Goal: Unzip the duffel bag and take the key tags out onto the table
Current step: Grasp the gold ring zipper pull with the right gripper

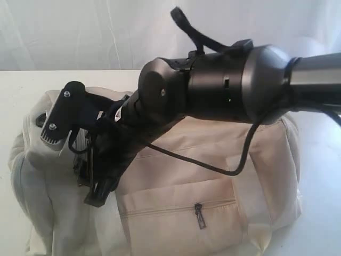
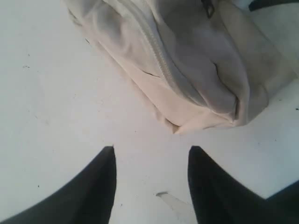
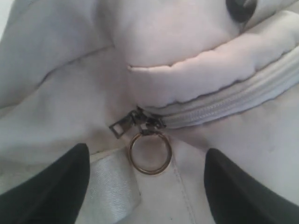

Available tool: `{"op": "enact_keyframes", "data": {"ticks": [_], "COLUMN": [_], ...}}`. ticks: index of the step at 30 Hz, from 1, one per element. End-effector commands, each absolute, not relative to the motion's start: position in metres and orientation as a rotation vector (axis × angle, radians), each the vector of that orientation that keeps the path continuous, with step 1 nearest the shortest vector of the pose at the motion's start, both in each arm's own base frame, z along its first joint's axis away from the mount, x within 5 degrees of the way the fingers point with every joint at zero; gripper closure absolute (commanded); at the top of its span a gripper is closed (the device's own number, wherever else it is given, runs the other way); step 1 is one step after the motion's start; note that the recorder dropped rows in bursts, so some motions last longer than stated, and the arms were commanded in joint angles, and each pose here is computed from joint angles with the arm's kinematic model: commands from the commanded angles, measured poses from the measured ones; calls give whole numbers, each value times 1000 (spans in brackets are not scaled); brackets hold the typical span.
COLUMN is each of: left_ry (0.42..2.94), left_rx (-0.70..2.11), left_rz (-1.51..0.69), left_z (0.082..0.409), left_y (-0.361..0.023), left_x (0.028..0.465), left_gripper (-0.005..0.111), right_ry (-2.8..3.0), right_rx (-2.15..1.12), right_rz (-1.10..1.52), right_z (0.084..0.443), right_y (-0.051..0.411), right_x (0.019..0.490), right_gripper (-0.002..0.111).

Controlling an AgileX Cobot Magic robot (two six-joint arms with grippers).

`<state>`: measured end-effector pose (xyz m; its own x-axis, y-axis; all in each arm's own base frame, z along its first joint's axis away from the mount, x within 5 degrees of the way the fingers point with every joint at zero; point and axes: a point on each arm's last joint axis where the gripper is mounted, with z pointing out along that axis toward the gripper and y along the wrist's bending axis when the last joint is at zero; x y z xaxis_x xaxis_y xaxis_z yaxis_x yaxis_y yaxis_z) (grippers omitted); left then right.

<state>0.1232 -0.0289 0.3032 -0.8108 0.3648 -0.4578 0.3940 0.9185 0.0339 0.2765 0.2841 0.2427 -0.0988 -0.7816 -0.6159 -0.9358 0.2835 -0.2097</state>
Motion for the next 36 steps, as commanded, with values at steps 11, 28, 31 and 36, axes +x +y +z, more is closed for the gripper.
{"op": "enact_keyframes", "data": {"ticks": [11, 28, 31, 36], "left_ry": [2538, 2519, 2514, 2505], "left_rx": [525, 507, 506, 504], "left_rz": [-76, -78, -78, -77], "left_z": [301, 287, 288, 288], "left_y": [-28, -29, -29, -29], "left_x": [124, 127, 127, 128], "left_gripper": [55, 55, 55, 55], "right_ry": [1932, 1993, 1987, 1966], "right_rx": [-1539, -1524, -1523, -1526], "right_rz": [278, 291, 298, 313], "right_z": [213, 196, 204, 224], "right_y": [292, 295, 293, 289], "right_x": [288, 291, 288, 282], "right_gripper": [43, 88, 96, 101]}}
